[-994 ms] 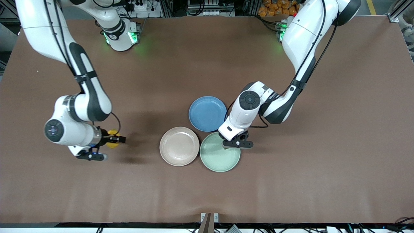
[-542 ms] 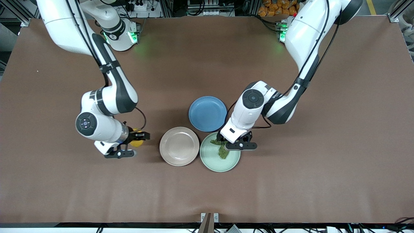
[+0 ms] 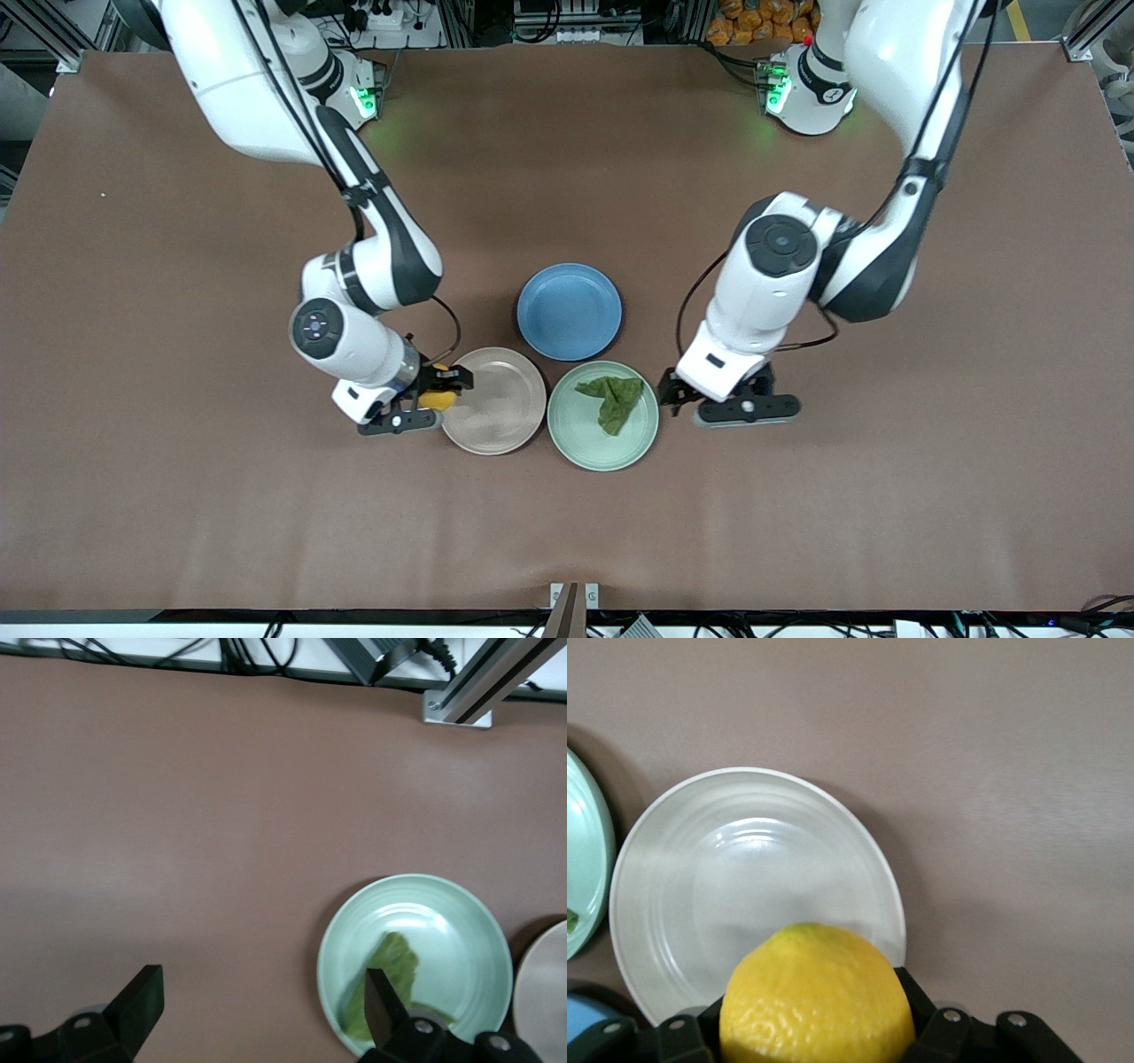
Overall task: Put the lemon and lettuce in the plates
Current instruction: 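Release the lettuce onto the green plate while the right gripper carries the lemon, then lower the lemon onto the beige plate and open the right gripper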
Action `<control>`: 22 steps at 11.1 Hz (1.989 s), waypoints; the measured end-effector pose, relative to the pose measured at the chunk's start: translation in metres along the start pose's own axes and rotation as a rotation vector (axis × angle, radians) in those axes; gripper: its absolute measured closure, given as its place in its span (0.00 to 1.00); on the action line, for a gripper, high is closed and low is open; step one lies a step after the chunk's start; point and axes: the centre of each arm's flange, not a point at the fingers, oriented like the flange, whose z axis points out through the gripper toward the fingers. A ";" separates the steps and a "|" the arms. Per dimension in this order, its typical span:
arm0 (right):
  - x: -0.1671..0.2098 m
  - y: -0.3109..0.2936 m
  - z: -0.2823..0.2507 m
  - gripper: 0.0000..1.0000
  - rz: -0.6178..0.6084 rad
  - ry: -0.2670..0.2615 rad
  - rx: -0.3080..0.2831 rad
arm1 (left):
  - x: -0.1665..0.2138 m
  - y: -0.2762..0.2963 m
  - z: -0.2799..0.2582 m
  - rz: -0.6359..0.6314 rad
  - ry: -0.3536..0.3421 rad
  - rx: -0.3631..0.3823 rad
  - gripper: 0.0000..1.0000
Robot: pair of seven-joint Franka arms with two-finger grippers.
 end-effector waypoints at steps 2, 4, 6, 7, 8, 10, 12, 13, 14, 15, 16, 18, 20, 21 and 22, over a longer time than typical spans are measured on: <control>0.000 -0.008 0.016 0.37 0.016 0.025 0.006 | 0.004 -0.012 -0.024 0.033 -0.017 0.034 0.00; -0.002 -0.023 0.025 0.37 0.028 0.058 0.013 | 0.015 -0.038 -0.039 0.003 -0.027 0.062 0.00; -0.007 -0.037 0.037 0.37 0.033 0.071 0.017 | 0.029 -0.071 -0.053 -0.014 -0.033 0.088 0.00; -0.009 -0.043 0.041 0.37 0.035 0.076 0.018 | 0.034 -0.085 -0.062 -0.026 -0.033 0.096 0.00; -0.010 -0.049 0.045 0.37 0.056 0.085 0.022 | 0.037 -0.092 -0.069 -0.028 -0.031 0.098 0.00; -0.012 -0.054 0.051 0.33 0.085 0.089 0.024 | 0.036 -0.093 -0.080 -0.019 -0.027 0.098 0.00; -0.012 -0.050 0.056 0.13 0.094 0.089 0.020 | 0.035 -0.097 -0.093 -0.024 -0.035 0.111 0.00; -0.009 -0.048 0.053 0.01 0.095 0.097 0.020 | 0.037 -0.106 -0.104 -0.028 -0.038 0.122 0.00; -0.005 -0.047 0.049 0.00 0.096 0.106 0.022 | 0.038 -0.116 -0.116 -0.018 -0.042 0.130 0.00; -0.001 -0.047 0.044 0.00 0.098 0.117 0.026 | 0.037 -0.124 -0.128 -0.009 -0.063 0.131 0.00; 0.003 -0.046 0.039 0.00 0.101 0.123 0.029 | 0.035 -0.129 -0.141 -0.015 -0.082 0.121 0.00; 0.010 -0.045 0.029 0.00 0.104 0.091 0.026 | 0.034 -0.143 -0.164 -0.023 -0.104 0.091 0.00; 0.018 -0.046 0.010 0.00 0.104 0.020 0.016 | 0.032 -0.158 -0.177 -0.025 -0.130 0.084 0.00; 0.023 -0.041 -0.003 0.00 0.110 -0.016 0.009 | 0.029 -0.161 -0.182 -0.018 -0.147 0.093 0.00; 0.029 -0.031 -0.015 0.00 0.122 -0.049 0.001 | 0.027 -0.165 -0.189 0.002 -0.155 0.098 0.00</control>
